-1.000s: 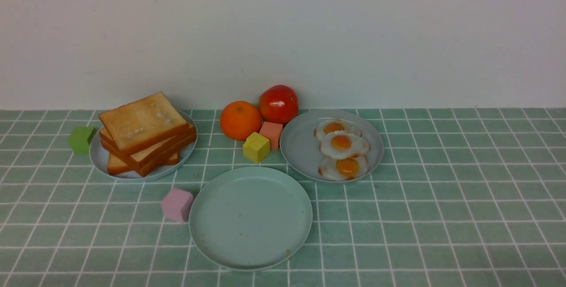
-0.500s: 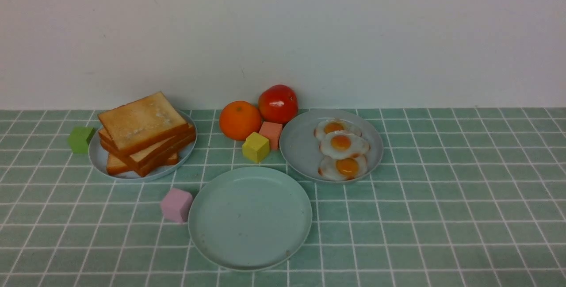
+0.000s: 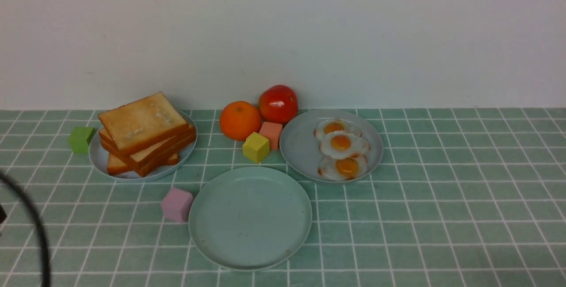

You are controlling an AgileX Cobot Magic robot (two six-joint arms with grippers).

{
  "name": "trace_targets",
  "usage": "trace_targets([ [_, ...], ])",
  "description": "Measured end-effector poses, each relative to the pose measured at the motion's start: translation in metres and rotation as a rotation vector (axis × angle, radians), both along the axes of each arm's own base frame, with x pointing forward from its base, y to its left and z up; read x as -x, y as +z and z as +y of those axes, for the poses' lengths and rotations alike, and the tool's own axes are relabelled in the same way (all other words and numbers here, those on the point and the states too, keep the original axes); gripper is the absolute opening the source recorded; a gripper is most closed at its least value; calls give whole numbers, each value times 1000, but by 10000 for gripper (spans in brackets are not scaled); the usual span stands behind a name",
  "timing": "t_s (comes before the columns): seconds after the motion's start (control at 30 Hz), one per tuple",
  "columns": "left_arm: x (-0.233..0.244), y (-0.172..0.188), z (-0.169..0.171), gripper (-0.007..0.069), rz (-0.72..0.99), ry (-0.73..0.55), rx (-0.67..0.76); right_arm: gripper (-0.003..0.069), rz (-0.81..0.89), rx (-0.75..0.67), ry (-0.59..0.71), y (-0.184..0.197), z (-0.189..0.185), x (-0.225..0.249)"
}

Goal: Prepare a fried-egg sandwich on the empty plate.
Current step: Use the left arm to grab a slice of bread

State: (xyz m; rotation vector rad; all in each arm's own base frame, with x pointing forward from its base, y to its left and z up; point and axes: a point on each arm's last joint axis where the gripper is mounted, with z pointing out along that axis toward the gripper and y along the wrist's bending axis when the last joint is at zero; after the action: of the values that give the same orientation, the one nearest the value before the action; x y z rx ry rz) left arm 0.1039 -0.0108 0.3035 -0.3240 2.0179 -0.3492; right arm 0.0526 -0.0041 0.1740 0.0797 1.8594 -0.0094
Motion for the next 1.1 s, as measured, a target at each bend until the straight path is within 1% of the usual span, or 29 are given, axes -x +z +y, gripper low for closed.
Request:
trace_targets([
  [0.03,-16,15,-5,-13,125,-59,-18,239,0,0,0,0,0,0],
  [0.07,-26,17,-9,-13,180,-94,-22,239,0,0,0,0,0,0],
  [0.17,-47,29,-23,-13,257,-221,-43,239,-13,-8,-1,1,0,0],
  [0.27,-60,32,-34,-13,282,-300,-74,239,-50,-138,-10,3,2,-1],
  [0.3,-68,30,-41,-13,299,-352,-101,239,-111,-322,-21,8,5,-3],
  [0.33,-68,30,-43,-13,304,-361,-105,239,-118,-332,-21,9,5,-3],
  [0.37,-72,25,-48,-13,332,-401,-130,239,-174,-445,-27,14,6,-3],
  [0.43,-73,19,-54,-13,366,-447,-154,239,-250,-562,-32,21,6,-4],
  [0.47,-73,18,-58,-13,376,-470,-168,239,-279,-601,-34,23,5,-4],
  [0.5,-73,17,-58,-13,375,-478,-175,239,-284,-606,-34,24,5,-4],
  [0.53,-72,16,-63,-13,374,-509,-199,239,-324,-664,-37,27,5,-4],
  [0.57,-71,16,-65,-13,369,-528,-219,239,-329,-696,-39,29,5,-4],
  [0.63,-72,15,-66,-13,363,-545,-259,225,-272,-721,-17,38,8,-2],
  [0.67,-75,15,-66,-13,366,-546,-271,209,-229,-718,4,48,10,0],
  [0.7,-75,15,-67,-13,367,-546,-271,209,-236,-715,6,52,10,0],
  [0.73,-84,14,-68,-13,381,-547,-293,165,-127,-654,58,73,15,2],
  [0.77,-89,16,-69,-13,383,-548,-306,148,-74,-614,87,85,17,2],
  [0.8,-101,14,-72,-13,402,-552,-332,109,9,-512,143,104,21,2],
  [0.83,-101,15,-72,-13,397,-551,-335,104,25,-509,149,107,21,2],
  [0.87,-117,11,-76,-13,423,-556,-368,68,123,-398,220,128,26,-1],
  [0.9,-122,12,-77,-13,423,-556,-381,55,163,-352,250,137,27,-2],
  [0.93,-138,6,-81,-13,452,-559,-411,30,223,-260,314,156,31,-6],
  [0.97,-153,3,-82,-13,467,-561,-448,9,316,-189,367,167,35,-13],
  [1.0,-155,1,-83,-13,477,-564,-451,8,325,-171,378,169,36,-14],
  [1.1,-197,-18,-77,-13,540,-578,-494,2,441,-32,475,193,44,-31],
])
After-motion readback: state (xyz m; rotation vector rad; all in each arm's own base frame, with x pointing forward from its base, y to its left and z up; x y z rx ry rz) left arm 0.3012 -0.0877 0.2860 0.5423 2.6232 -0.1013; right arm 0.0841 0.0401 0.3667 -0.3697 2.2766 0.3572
